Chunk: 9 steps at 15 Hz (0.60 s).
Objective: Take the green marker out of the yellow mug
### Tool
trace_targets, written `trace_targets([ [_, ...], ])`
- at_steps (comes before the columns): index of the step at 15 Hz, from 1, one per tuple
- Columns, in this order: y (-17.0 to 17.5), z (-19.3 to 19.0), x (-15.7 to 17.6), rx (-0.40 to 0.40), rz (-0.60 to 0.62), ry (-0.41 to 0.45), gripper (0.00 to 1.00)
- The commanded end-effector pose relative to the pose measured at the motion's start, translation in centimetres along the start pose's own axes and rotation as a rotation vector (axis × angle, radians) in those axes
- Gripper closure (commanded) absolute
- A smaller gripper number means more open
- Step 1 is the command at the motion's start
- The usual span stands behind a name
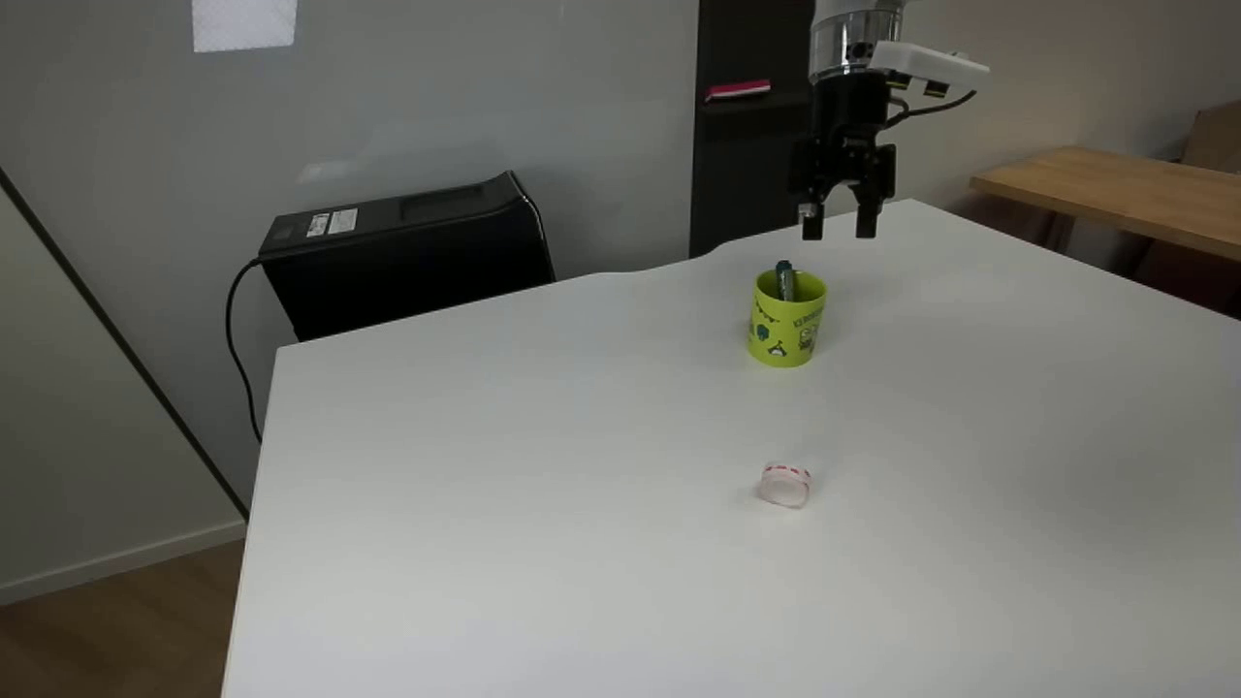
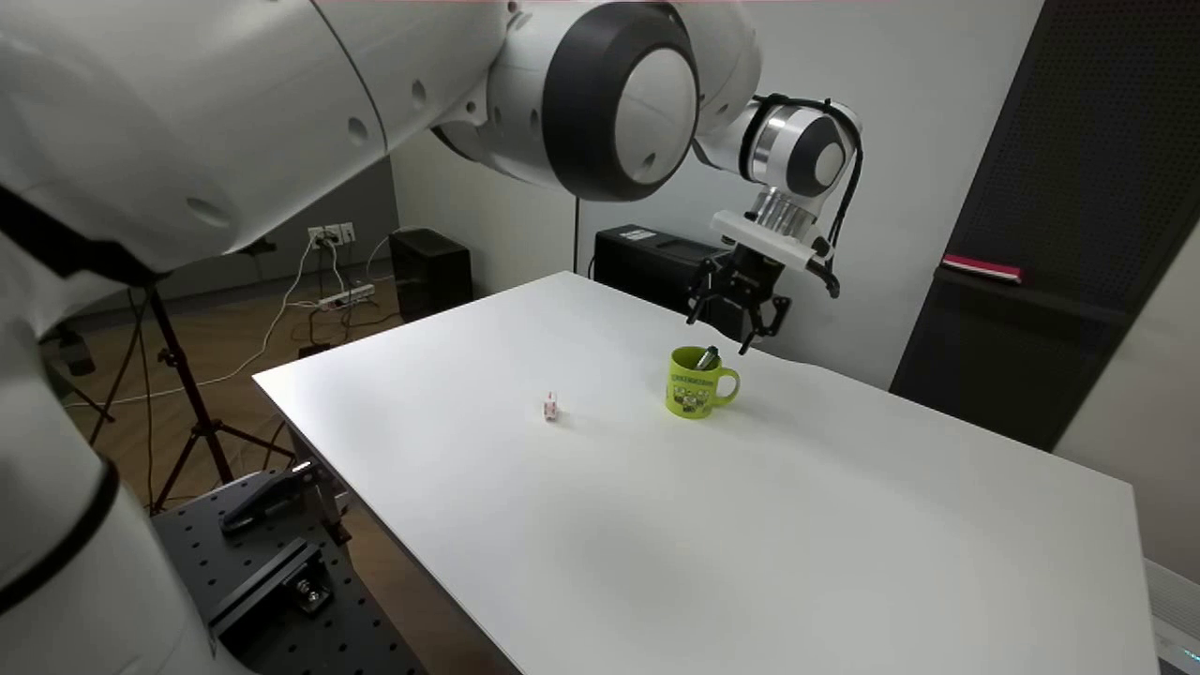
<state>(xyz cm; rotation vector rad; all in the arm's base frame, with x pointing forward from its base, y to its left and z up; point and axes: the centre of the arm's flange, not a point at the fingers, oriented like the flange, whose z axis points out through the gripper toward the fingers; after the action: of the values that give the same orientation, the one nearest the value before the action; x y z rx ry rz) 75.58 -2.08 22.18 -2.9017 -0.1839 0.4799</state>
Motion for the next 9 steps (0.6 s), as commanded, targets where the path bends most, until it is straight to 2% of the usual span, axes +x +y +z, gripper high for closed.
trace_targets([
  [1, 0.7, -1.8, 5.1, -0.022, 0.04, 0.007, 0.0],
  [9, 1.2, -0.8, 7.6, -0.052, 0.07, 0.002, 0.0],
])
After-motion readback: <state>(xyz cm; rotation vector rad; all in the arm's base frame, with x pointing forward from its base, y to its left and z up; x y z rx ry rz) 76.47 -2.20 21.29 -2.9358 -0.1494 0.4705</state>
